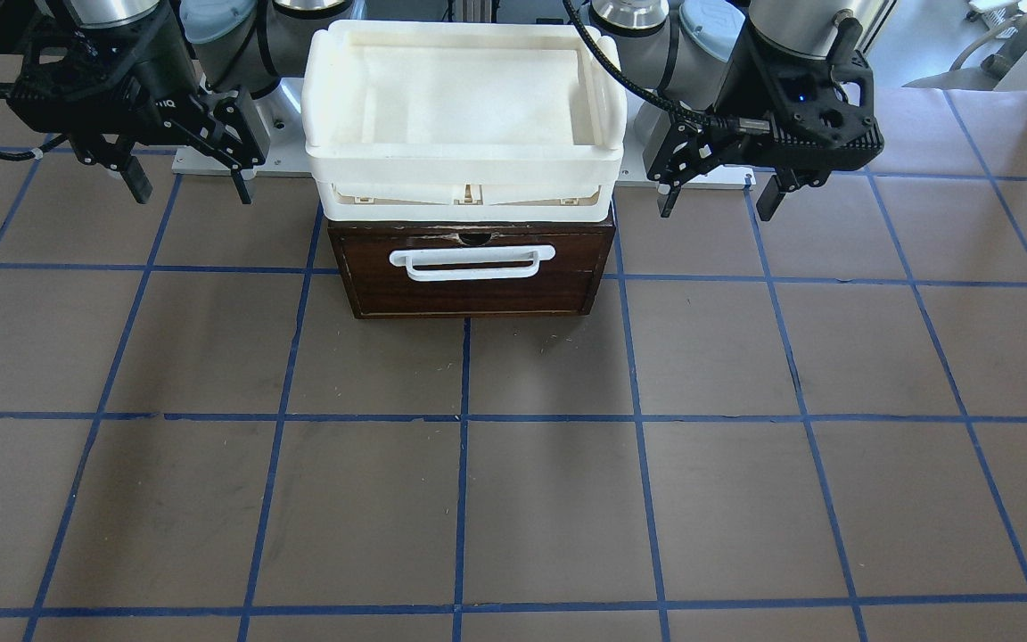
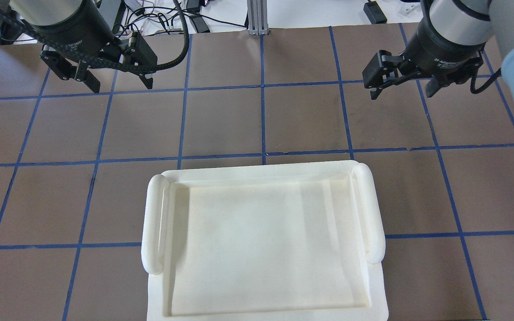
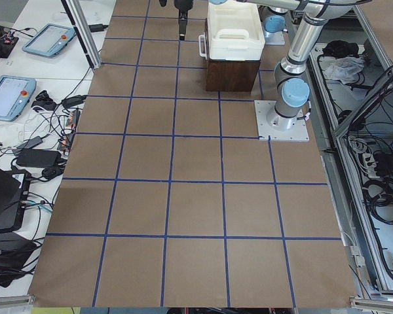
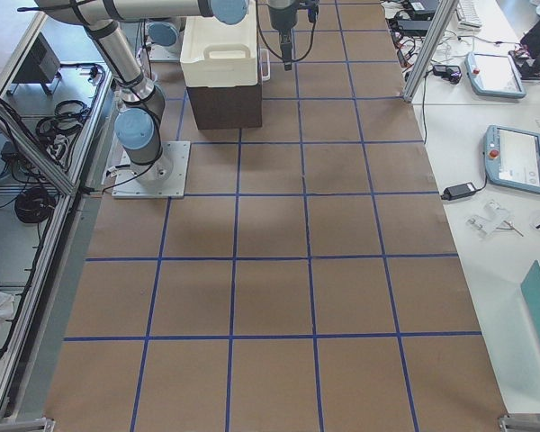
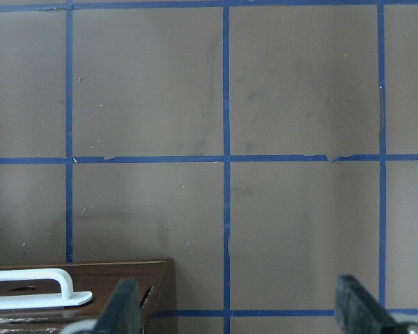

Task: Put scissors in drawer and close it

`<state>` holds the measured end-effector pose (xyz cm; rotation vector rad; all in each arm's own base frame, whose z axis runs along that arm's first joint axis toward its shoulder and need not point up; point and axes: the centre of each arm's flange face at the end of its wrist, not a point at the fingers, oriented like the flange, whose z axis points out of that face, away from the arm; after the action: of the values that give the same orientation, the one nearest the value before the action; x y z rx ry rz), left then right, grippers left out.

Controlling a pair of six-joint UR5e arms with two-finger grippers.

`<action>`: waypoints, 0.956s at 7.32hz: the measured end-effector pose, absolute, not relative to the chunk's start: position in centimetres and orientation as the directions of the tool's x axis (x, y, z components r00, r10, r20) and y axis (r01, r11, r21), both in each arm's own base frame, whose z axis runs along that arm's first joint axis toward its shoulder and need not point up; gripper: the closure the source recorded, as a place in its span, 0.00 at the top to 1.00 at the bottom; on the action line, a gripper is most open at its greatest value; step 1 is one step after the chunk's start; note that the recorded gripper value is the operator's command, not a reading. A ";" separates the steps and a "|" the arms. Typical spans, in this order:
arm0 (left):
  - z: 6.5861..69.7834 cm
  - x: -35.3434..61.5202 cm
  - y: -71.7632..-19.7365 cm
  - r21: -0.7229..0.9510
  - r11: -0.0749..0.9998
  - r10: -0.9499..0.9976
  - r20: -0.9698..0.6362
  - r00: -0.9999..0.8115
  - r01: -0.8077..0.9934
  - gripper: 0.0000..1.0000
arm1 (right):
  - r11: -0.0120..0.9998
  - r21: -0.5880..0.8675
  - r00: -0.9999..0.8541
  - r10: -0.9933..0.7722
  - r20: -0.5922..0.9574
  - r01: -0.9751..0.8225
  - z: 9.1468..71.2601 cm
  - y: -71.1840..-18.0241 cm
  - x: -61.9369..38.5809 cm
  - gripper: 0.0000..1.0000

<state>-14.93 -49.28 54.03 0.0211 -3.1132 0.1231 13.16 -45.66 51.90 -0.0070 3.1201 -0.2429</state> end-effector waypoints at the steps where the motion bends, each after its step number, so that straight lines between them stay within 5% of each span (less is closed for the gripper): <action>1: 54.1 -14.9 -49.3 -0.079 0.997 -0.012 0.026 -1.000 -0.015 1.00 | 0.988 -0.155 -1.000 -0.004 -0.011 -0.002 51.9 -45.7 13.1 1.00; 7: 54.6 -15.0 -48.2 -0.073 0.997 -0.011 0.025 -1.000 -0.013 1.00 | 0.988 -0.155 -1.000 -0.005 -0.012 -0.003 51.9 -45.6 13.2 1.00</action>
<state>-14.95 -48.24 54.58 0.0192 -3.1147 0.1142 13.18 -45.57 51.92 -0.0059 3.1200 -0.2437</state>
